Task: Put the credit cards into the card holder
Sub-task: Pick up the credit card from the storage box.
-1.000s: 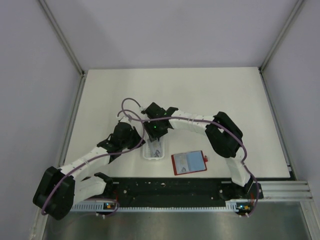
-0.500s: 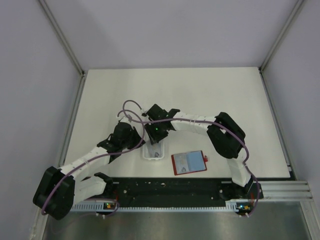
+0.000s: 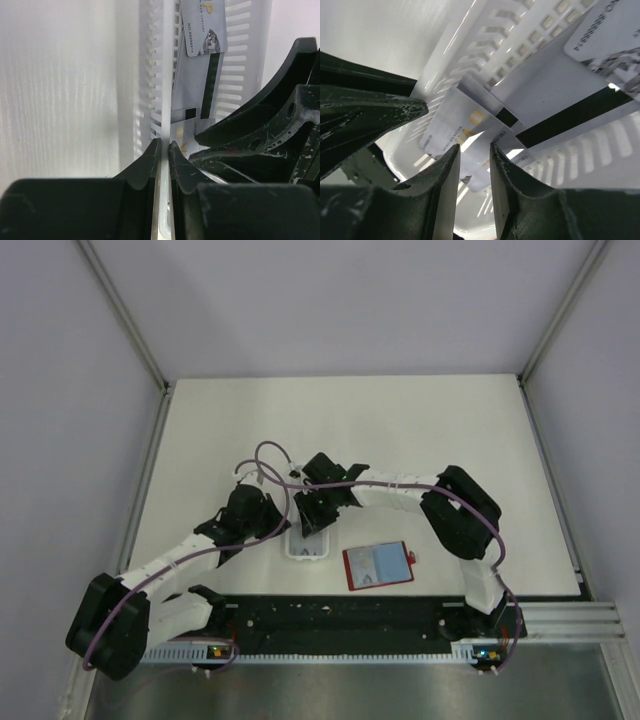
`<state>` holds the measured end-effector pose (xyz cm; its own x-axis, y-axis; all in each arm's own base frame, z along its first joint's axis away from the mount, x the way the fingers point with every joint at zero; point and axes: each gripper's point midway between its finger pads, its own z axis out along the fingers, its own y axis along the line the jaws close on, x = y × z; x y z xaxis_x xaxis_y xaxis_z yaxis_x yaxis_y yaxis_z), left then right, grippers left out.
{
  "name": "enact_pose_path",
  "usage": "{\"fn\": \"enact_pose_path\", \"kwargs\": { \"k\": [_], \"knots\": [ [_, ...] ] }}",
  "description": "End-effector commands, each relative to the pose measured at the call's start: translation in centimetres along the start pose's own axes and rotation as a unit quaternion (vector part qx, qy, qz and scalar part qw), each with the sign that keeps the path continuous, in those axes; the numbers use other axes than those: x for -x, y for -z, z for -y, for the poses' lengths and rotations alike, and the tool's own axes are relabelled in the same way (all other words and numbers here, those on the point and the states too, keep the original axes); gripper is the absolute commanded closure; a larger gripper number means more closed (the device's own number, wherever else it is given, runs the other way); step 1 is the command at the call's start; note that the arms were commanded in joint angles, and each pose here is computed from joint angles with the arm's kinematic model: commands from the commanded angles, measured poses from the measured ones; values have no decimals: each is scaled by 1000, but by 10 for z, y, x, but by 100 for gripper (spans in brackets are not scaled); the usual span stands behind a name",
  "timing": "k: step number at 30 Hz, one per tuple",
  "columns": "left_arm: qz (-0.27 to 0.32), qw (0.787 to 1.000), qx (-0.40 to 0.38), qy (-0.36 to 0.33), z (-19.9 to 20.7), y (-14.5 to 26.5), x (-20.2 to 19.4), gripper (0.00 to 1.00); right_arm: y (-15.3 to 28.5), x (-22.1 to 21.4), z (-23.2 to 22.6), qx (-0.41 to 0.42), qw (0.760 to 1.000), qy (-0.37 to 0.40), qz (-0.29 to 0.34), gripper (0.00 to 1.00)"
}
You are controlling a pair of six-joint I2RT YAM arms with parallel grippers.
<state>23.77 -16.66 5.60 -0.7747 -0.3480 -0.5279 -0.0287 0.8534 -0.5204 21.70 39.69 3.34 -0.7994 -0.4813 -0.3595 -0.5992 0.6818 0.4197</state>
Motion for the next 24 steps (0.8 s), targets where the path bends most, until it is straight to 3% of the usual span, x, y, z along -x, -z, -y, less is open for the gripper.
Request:
{"fn": "enact_pose_path", "kwargs": {
  "k": [1,12,18,24],
  "knots": [
    [16,1000,1,3,1,0,8,100,12,-1,-20,66,997,-27,11,69],
    [15,1000,0,3,3,0,9,100,29,14,-28,130,988,-60,65,70],
    [16,1000,0,3,3,0,9,100,44,29,-12,57,993,-55,88,70],
    [17,1000,1,3,2,0,10,100,46,32,7,-52,995,-43,70,75]
  ]
}}
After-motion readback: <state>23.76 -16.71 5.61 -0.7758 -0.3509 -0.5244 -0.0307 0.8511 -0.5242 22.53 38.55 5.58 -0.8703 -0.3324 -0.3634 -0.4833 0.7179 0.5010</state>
